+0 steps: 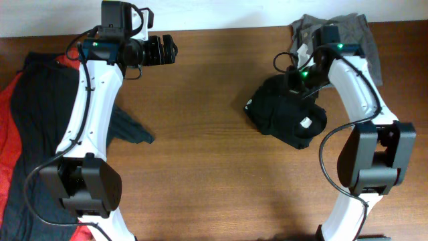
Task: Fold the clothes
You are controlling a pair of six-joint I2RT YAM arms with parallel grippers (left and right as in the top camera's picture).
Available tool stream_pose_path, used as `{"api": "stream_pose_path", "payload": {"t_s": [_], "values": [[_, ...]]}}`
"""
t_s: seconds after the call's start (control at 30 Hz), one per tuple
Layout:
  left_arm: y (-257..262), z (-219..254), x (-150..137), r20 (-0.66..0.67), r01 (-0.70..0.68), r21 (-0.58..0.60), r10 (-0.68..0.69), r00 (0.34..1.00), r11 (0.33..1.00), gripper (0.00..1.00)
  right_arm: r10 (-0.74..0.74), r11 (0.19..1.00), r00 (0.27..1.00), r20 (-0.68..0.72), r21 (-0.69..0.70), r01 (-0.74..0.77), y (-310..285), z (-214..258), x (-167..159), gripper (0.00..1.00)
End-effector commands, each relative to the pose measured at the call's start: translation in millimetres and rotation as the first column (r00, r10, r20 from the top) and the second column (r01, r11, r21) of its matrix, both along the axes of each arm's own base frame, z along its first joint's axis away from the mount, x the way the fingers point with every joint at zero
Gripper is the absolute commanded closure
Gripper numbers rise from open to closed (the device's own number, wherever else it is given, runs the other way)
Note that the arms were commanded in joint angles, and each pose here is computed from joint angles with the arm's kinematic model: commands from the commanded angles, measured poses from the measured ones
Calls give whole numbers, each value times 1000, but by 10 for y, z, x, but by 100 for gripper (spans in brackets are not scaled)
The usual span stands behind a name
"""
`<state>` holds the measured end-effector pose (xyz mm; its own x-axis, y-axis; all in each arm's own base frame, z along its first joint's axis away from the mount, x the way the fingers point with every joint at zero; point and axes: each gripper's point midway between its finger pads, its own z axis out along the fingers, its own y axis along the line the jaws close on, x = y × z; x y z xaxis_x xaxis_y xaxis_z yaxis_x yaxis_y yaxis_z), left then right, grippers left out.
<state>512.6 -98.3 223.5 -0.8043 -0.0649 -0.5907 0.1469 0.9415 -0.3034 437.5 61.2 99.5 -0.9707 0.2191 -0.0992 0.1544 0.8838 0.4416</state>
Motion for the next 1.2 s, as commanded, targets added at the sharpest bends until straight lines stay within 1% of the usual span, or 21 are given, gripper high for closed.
{"api": "stream_pose_path", "payload": {"t_s": [0.0, 0.2, 0.27, 0.33, 0.47, 0.6, 0.67, 0.7, 0.73, 0.77, 0.83, 0.87, 0.9, 0.93, 1.03, 1.17], "values": [[13, -32, 3, -1, 12, 28, -12, 1000, 1000, 1, -94, 995, 991, -92, -47, 90, -140, -353, -176, 96], [25, -38, 7, 1, 13, 37, -13, 1000, 999, 1, -146, 988, 970, -192, -67, 136, -330, -932, -579, 96], [25, -40, 7, 0, 12, 38, -12, 1000, 999, 1, -167, 985, 960, -224, -68, 156, -402, -1028, -697, 96], [50, -45, 14, 1, 3, 49, -3, 1000, 999, 1, -177, 984, 956, -233, -65, 167, -437, -1031, -720, 96], [87, -56, 17, 0, -10, 67, 10, 1000, 998, 1, -147, 989, 972, -182, -13, 147, -367, -769, -604, 96], [94, -74, -3, -11, -12, 71, 13, 1000, 997, 1, -156, 986, 983, -99, 49, 161, -367, -218, -486, 96], [96, -76, -5, -12, -12, 72, 13, 1000, 997, 1, -176, 983, 983, -53, 46, 179, -443, 72, -521, 95], [96, -76, -5, -8, -1, 80, 2, 1000, 997, 1, -203, 979, 978, -39, 26, 204, -549, 225, -606, 90], [97, -79, -4, -6, 5, 85, -5, 1000, 996, 1, -231, 973, 972, -45, -10, 230, -663, 287, -696, 76], [108, -87, 0, -7, 1, 91, -1, 1000, 996, 1, -251, 968, 966, -55, -46, 249, -757, 294, -760, 66], [142, -101, 9, -6, -9, 109, 10, 1000, 994, 1, -291, 953, 952, -97, -122, 279, -941, 240, -897, 50], [157, -109, 10, -7, -12, 118, 12, 1000, 993, 1, -311, 946, 941, -131, -144, 292, -1020, 150, -979, 44], [157, -112, 6, -9, -11, 118, 12, 1000, 993, 1, -323, 942, 934, -156, -145, 302, -1051, 60, -1038, 42], [158, -117, -1, -12, -11, 118, 12, 1000, 993, 1, -331, 940, 928, -169, -145, 309, -1074, -24, -1077, 37], [160, -132, -22, -23, -10, 120, 12, 1000, 993, 1, -343, 936, 924, -171, -145, 320, -1102, -278, -1136, 30], [161, -138, -30, -27, -9, 121, 12, 1000, 993, 1, -357, 931, 922, -146, -139, 338, -1076, -653, -1189, 27]]}}
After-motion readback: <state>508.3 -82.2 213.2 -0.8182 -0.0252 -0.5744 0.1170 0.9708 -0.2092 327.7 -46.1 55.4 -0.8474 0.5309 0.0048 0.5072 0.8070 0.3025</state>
